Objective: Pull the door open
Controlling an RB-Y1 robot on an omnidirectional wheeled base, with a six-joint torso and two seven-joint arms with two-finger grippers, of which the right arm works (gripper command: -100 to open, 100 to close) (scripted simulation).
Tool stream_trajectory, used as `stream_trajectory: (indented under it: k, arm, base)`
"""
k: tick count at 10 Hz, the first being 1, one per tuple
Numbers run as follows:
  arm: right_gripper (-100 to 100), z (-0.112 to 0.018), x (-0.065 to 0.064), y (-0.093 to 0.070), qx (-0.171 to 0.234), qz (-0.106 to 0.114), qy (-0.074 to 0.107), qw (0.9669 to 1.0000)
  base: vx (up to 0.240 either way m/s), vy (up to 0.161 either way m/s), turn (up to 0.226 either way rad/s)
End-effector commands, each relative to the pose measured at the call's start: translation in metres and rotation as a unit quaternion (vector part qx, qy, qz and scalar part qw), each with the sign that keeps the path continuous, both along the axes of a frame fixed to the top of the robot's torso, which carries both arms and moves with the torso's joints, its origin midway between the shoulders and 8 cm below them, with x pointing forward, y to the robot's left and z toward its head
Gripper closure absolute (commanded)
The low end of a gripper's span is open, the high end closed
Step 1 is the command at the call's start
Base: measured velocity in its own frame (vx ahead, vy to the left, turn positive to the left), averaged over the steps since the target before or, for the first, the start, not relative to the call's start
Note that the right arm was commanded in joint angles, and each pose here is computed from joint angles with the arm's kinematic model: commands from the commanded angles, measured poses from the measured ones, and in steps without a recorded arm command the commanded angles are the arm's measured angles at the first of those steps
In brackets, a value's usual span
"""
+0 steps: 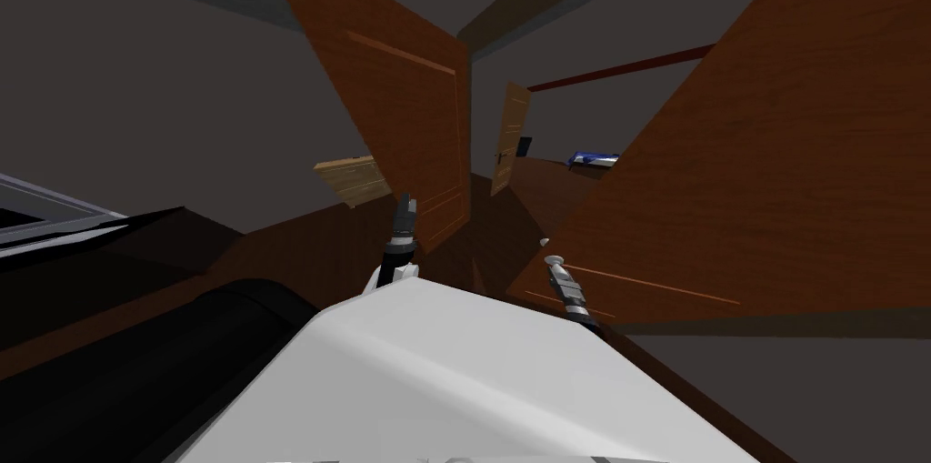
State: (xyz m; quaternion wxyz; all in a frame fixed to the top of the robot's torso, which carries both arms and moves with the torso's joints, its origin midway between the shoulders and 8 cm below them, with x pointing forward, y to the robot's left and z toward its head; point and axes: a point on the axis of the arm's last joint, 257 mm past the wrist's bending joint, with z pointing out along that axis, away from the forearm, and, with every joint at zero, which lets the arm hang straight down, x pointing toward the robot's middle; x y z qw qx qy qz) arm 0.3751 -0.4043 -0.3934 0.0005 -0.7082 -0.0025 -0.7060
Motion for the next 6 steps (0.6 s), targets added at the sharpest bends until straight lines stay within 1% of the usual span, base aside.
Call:
stream_trajectory:
  k: [1, 2, 4, 5, 6]
  arm:
    - [100, 0.000, 0.000, 0.000, 0.000, 0.000, 0.000, 1.0000]
    - [100, -0.002, -0.012, 0.001, 0.001, 0.012, 0.001, 0.9999]
    - [100, -0.001, -0.022, 0.000, 0.000, 0.025, 0.000, 0.9997]
    - [100, -0.001, -0.025, 0.000, 0.000, 0.028, 0.000, 0.9996]
    - [100, 0.000, -0.028, 0.000, 0.000, 0.032, -0.001, 0.9995]
  base:
    - [-0.116, -0.025, 0.013]
    - [-0.168, -0.043, 0.156]
    - [-0.255, -0.084, 0.153]
    - [-0.175, -0.086, 0.089]
    - [-0.122, -0.043, 0.056]
